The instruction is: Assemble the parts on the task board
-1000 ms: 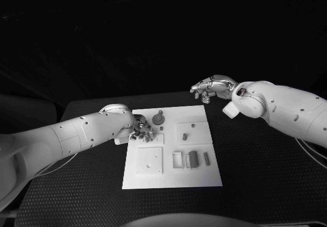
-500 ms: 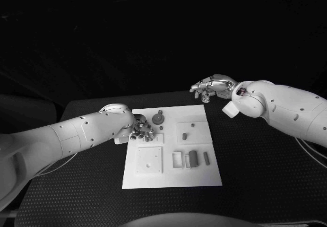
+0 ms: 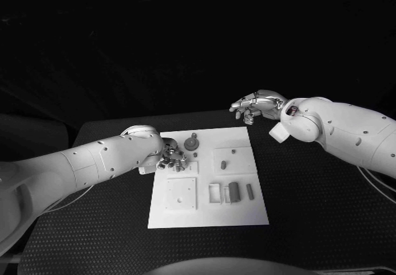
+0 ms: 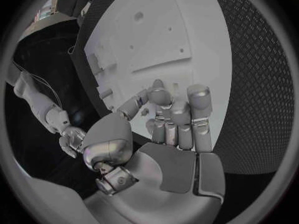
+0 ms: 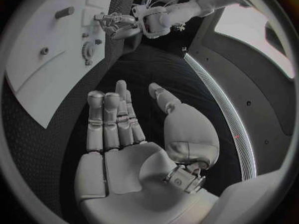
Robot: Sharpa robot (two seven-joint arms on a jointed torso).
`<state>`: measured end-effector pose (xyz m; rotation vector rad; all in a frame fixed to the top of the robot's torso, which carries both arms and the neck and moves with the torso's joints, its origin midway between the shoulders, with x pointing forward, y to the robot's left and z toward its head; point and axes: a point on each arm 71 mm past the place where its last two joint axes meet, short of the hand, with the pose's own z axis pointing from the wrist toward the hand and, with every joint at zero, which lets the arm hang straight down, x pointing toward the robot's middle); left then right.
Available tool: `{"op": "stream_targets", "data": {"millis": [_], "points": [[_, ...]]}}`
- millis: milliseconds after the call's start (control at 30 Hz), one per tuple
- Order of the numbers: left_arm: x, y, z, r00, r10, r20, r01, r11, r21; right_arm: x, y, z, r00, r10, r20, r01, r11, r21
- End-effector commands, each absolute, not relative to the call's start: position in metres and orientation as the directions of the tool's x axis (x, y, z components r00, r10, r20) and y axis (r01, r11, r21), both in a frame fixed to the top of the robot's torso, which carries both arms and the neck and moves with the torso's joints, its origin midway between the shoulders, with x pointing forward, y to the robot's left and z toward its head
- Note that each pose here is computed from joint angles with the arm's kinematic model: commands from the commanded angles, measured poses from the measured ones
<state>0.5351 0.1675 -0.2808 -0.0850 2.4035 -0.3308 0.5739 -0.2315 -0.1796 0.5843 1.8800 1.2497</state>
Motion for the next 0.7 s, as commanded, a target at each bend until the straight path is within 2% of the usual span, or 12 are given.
{"op": "stream_targets", "data": {"millis": [33, 700], "points": [[0.5329, 0.164, -0.2833, -0.756, -0.123, -0.643, 0.051, 0.968, -0.245, 0.5731, -0.229, -0.1797, -0.6, 0.718, -0.354, -0.053, 0.406, 0.912], [0.5287, 0.1571, -0.2853, -0.739, -0.106, -0.665, 0.072, 0.97, -0.234, 0.5731, -0.2291, -0.1798, -0.6, 0.718, -0.354, -0.053, 0.406, 0.912]]}}
